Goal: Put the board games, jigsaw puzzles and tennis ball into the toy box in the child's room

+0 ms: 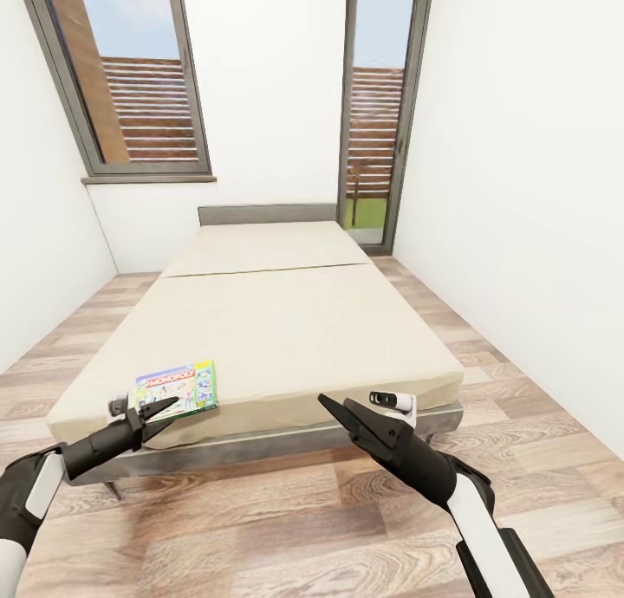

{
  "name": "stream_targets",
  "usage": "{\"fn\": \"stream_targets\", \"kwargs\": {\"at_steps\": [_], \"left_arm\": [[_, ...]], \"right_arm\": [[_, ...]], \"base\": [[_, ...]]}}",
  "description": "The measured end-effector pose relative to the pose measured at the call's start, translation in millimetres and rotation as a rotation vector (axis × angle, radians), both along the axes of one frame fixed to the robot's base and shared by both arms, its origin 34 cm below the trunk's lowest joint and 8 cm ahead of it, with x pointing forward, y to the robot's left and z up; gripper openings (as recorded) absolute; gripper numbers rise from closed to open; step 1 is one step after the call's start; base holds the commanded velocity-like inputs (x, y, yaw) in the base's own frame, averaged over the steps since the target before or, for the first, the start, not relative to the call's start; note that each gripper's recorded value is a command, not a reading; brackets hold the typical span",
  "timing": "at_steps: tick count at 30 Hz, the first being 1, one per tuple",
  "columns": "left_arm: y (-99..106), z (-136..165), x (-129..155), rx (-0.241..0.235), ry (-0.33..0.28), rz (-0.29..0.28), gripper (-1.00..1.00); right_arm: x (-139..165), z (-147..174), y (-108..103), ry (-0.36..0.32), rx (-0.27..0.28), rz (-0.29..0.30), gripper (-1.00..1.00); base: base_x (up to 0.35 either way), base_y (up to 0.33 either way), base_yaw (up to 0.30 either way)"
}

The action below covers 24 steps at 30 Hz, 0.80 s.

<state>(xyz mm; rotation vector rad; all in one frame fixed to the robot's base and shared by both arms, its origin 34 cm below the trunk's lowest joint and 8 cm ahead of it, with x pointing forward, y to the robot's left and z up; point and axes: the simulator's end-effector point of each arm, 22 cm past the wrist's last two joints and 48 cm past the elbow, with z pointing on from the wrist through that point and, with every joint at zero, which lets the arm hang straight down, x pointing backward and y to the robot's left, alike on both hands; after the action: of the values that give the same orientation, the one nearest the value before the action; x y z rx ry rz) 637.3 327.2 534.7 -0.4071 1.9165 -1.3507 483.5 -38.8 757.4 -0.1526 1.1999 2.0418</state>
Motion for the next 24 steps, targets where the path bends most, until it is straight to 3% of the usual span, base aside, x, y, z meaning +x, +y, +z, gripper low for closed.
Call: {"fn": "stream_targets", "kwargs": {"at_steps": [24], "left_arm": [[3.1,0.0,-0.4,-0.008,0.008,0.006,1.0]], "right_arm": [[0.1,0.1,-0.1,-0.001,0.0,-0.001,1.0]], "base": [[0.0,0.0,0.0]]}}
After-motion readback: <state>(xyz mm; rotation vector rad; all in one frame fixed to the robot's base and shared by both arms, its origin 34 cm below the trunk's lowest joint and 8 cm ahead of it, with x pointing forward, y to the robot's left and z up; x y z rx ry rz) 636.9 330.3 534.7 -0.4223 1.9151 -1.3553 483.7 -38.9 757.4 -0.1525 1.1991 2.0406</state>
